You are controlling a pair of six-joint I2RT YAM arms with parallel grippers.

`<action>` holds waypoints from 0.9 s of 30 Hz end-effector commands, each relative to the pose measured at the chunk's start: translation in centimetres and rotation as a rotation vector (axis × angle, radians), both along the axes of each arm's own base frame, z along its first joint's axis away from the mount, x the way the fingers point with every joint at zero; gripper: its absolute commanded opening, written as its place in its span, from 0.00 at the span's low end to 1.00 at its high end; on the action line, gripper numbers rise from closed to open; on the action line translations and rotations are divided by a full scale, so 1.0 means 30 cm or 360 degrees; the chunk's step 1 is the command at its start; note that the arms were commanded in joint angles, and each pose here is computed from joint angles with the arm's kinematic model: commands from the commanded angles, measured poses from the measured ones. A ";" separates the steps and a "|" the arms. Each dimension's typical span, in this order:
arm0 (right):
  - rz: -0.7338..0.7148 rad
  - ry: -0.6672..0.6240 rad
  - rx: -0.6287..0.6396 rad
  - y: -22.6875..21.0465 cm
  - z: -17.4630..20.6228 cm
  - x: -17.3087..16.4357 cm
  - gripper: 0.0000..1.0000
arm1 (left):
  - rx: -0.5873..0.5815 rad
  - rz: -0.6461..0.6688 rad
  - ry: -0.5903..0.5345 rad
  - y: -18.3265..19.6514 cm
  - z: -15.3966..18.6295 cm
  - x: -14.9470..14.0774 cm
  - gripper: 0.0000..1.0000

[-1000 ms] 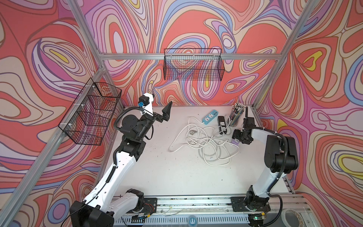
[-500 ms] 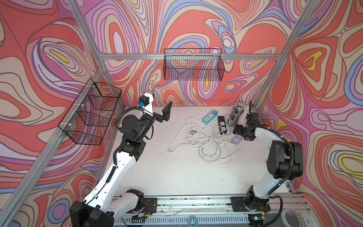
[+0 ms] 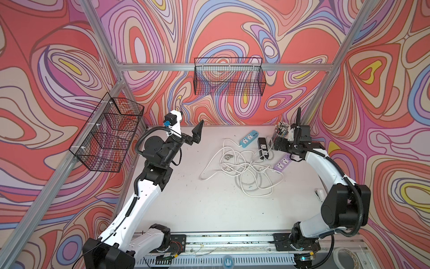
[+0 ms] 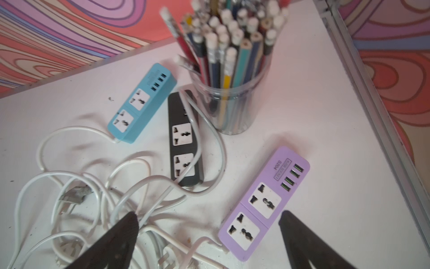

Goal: Unwrap the cord wrapped around the power strip
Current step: Reset both arms

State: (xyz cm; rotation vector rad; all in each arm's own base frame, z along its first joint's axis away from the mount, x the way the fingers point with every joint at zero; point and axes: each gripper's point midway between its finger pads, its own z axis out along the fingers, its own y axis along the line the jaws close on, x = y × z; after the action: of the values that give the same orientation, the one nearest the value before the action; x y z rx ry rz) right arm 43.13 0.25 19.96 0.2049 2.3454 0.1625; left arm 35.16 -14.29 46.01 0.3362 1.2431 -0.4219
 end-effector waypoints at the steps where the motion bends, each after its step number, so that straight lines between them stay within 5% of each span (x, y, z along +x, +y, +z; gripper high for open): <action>1: 0.0143 -0.0221 0.0024 0.060 0.147 0.008 0.98 | 0.0024 0.0076 0.0038 0.018 -0.036 0.043 1.00; 9: 0.0486 -0.0649 0.0085 0.200 0.278 -0.013 0.98 | -0.0021 0.0199 0.0254 0.043 -0.175 0.107 1.00; 16: 0.0550 -0.0892 0.0057 0.218 0.295 -0.041 0.98 | -0.0010 0.0456 0.0479 0.139 -0.438 0.106 1.00; 27: 0.0449 -0.0926 -0.0015 0.177 0.106 -0.053 0.98 | 0.0076 0.0963 0.0606 0.331 -0.801 0.024 1.00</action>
State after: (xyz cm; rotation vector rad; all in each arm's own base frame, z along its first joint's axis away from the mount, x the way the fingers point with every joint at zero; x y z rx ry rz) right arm 40.99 6.16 22.46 -0.1653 1.8550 0.3639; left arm 36.21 -6.19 20.45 -0.0115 1.7483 -0.0118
